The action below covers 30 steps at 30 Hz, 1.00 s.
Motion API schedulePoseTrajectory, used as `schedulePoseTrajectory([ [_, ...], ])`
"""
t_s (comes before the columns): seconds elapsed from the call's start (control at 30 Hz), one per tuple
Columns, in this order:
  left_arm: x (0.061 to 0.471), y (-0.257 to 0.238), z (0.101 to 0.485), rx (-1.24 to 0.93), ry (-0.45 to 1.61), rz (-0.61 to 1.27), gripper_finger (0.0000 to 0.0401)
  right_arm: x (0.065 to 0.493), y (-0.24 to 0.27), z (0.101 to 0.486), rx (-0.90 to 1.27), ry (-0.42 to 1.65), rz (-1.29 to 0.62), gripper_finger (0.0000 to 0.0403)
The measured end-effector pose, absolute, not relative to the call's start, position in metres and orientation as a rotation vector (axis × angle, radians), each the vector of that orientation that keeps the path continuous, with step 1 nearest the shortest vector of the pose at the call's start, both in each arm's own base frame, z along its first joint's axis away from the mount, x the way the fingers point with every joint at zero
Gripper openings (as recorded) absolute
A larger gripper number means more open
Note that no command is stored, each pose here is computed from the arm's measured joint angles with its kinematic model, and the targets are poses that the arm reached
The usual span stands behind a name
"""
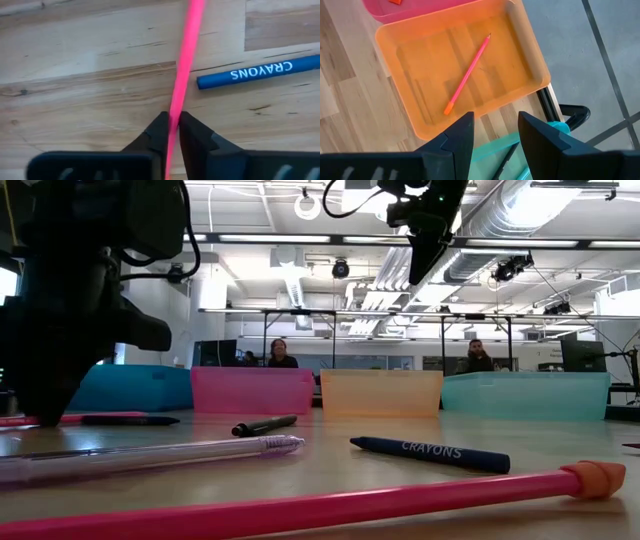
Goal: Sort crayons/erasers/pens/pencils in bins
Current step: Put the pink pencil into the orange bin
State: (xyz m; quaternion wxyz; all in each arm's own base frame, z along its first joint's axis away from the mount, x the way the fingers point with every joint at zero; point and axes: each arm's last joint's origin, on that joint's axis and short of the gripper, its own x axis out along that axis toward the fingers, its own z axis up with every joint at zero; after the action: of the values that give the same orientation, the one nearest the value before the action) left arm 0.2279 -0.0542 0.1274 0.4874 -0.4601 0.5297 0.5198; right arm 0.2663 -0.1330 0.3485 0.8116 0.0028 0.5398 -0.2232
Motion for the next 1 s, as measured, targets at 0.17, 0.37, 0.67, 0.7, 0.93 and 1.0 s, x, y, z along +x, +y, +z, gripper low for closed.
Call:
schedulePoseTrajectory([
  [0.17,0.226,-0.053,0.128,-1.097,1.281,1.282,0.0007,0.266,-0.133,0.348,0.006,1.156,-0.476,0.0145],
  [0.37,0.222,-0.051,0.132,-1.068,1.279,1.28,0.0005,0.265,-0.132,0.348,0.009,1.167,-0.473,0.0145],
  [0.67,0.21,-0.043,0.16,-1.048,1.158,1.251,0.0002,0.265,-0.132,0.348,0.01,1.174,-0.47,0.0145],
  [0.7,0.209,-0.041,0.164,-1.054,1.141,1.233,0.0002,0.265,-0.132,0.348,0.01,1.174,-0.47,0.0145],
  [0.93,0.203,-0.025,0.19,-1.055,0.97,1.159,0.0001,0.266,-0.131,0.348,0.061,1.154,-0.44,0.0145],
  [1.0,0.202,-0.019,0.197,-1.051,0.923,1.14,0.0001,0.267,-0.13,0.348,0.083,1.134,-0.404,0.0145],
])
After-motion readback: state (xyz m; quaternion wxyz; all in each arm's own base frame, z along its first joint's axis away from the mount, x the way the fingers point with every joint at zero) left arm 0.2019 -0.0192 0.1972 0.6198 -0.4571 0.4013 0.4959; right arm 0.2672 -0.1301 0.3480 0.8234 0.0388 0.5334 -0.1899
